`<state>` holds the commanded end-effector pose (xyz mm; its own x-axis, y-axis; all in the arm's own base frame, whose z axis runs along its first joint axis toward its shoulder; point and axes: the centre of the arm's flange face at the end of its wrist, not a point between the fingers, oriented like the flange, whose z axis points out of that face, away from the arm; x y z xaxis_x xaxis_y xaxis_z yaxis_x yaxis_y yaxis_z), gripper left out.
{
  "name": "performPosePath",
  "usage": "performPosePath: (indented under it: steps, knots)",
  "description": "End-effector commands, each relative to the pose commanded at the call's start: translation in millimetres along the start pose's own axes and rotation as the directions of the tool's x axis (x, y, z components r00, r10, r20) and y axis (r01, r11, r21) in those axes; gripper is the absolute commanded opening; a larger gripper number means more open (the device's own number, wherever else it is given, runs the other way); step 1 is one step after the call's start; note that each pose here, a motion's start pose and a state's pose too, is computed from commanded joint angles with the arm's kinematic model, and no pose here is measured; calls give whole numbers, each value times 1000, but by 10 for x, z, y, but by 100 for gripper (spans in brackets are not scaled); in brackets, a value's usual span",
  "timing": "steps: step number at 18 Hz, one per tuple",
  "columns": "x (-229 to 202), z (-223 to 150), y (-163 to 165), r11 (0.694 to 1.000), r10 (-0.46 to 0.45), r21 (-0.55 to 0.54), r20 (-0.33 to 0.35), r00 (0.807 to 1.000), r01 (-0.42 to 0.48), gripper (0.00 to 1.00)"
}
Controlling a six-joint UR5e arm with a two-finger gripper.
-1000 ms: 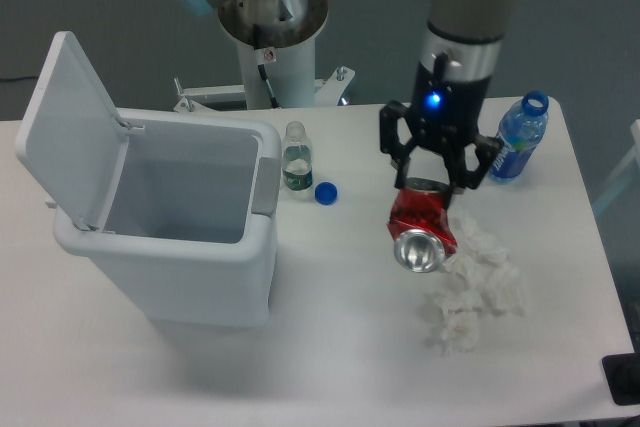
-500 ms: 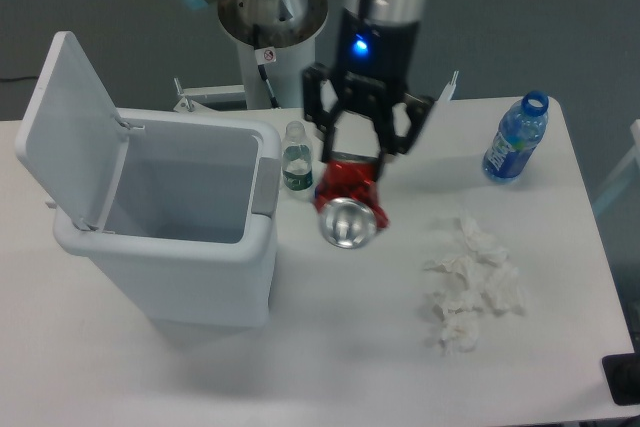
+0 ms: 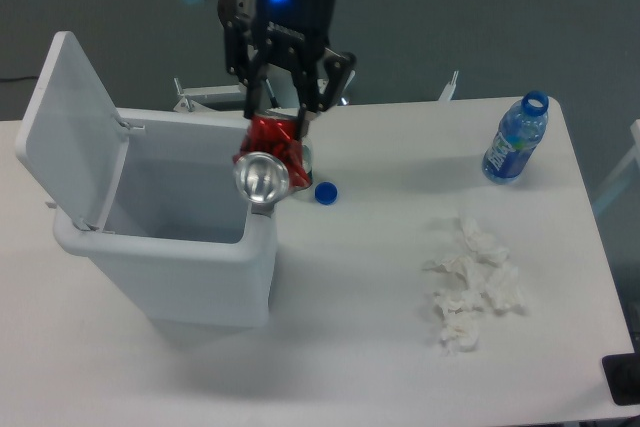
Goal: Place the cans in the trash can
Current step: 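Carry the red can over the open white trash bin, then lower the red can into the bin opening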
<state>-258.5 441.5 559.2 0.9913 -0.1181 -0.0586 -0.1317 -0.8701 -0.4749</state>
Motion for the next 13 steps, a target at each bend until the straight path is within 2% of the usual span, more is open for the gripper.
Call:
performPosePath:
  steps: [7, 13]
  knots:
    - [224, 220, -57, 1000, 21, -13, -53, 998, -21, 48]
    - [279, 276, -101, 1000, 23, -12, -65, 998, -24, 49]
